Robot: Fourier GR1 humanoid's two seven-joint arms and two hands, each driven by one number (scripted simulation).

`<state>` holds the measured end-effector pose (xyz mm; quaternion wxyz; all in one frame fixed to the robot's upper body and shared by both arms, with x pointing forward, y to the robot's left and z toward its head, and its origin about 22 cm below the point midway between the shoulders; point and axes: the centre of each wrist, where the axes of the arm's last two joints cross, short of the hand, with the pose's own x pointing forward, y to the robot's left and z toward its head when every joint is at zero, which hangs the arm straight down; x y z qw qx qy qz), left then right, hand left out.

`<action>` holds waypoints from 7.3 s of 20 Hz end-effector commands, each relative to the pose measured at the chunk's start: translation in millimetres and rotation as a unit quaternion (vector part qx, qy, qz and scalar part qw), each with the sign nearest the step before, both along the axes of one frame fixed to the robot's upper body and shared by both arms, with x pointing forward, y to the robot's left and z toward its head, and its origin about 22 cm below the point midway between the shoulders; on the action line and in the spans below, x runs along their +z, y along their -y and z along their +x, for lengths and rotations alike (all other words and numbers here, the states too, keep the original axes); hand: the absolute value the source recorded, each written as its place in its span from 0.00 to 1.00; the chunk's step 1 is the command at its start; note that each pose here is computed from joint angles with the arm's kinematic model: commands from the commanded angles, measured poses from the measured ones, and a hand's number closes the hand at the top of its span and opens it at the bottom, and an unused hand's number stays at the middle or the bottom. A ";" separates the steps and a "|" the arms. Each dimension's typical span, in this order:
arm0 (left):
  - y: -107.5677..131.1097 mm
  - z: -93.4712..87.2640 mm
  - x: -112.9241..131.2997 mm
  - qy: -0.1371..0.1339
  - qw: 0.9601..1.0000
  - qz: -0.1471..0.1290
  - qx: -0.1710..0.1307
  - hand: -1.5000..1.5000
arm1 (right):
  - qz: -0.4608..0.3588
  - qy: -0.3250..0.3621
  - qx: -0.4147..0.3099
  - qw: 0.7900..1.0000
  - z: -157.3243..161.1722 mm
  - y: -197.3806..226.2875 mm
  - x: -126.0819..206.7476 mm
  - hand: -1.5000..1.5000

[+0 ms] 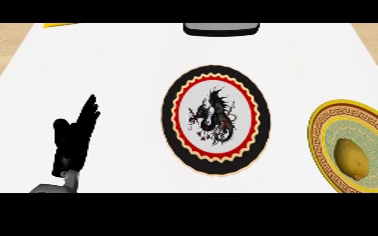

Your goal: Pick the lemon from the plate and place it in the plate

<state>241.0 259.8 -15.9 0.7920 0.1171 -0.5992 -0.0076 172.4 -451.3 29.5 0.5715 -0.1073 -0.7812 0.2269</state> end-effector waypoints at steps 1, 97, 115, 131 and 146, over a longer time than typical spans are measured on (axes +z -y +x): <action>3.6 -3.7 2.8 -0.005 1.000 -0.002 -0.007 0.50 | -0.132 -0.001 -0.005 0.991 1.2 16.9 27.3 0.00; -5.2 15.2 10.3 -0.002 1.000 0.001 -0.013 0.50 | -0.291 0.003 -0.247 0.924 121.1 -429.3 93.4 1.00; 21.4 -11.9 6.5 -0.008 1.000 0.000 -0.017 0.50 | -0.318 -0.199 -0.083 0.923 179.4 -351.5 30.4 0.00; 13.3 -4.9 5.3 -0.008 1.000 0.003 -0.012 0.50 | 0.082 -0.080 -0.070 0.991 122.9 -275.9 20.4 0.00; -9.7 17.8 23.7 -0.003 1.000 -0.003 0.000 0.50 | 0.087 -0.070 -0.040 0.993 99.4 -282.6 -6.2 0.00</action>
